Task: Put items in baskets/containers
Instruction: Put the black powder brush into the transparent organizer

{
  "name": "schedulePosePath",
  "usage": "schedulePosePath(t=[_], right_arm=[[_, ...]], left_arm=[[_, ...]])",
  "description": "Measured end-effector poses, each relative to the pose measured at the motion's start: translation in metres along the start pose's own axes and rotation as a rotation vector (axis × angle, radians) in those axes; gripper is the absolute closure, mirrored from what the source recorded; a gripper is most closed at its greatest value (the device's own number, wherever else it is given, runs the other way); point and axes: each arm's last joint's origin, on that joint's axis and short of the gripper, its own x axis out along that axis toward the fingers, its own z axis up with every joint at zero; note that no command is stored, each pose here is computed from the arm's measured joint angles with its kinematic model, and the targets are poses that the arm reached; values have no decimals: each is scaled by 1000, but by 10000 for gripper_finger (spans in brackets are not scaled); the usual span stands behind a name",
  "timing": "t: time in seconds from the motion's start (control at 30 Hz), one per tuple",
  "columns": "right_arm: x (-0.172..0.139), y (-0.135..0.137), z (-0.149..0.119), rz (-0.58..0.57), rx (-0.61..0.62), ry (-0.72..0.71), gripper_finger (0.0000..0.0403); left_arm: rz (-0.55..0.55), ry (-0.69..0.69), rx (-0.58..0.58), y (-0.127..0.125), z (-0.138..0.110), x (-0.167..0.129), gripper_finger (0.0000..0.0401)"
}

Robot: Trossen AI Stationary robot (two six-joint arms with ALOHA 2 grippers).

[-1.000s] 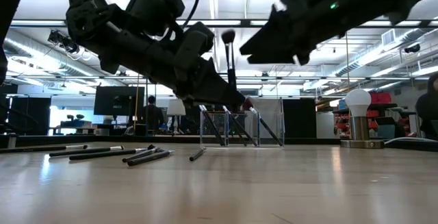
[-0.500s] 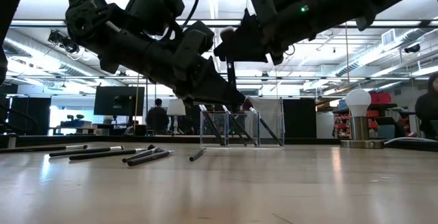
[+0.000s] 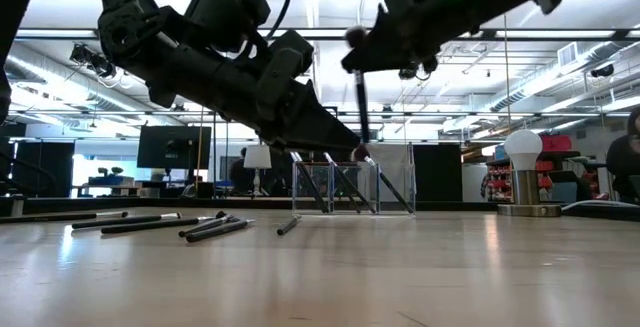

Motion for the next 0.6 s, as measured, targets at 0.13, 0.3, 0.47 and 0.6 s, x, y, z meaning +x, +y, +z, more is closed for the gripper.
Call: schedulePosePath(t=[0.13, 0.3, 0.47, 0.6], right_arm=[[-9, -26, 1, -114, 15, -27, 377], [2, -69, -7, -254, 134, -92, 376], [22, -99, -11, -262, 160, -46, 375], [35, -111, -21, -232, 184, 40, 375]], left_arm=[[1, 2, 0, 1, 0, 0, 195], [4, 2, 1, 1, 0, 0, 153], [3, -1, 2, 1, 0, 0, 149], [4, -2, 2, 1, 0, 0, 158]])
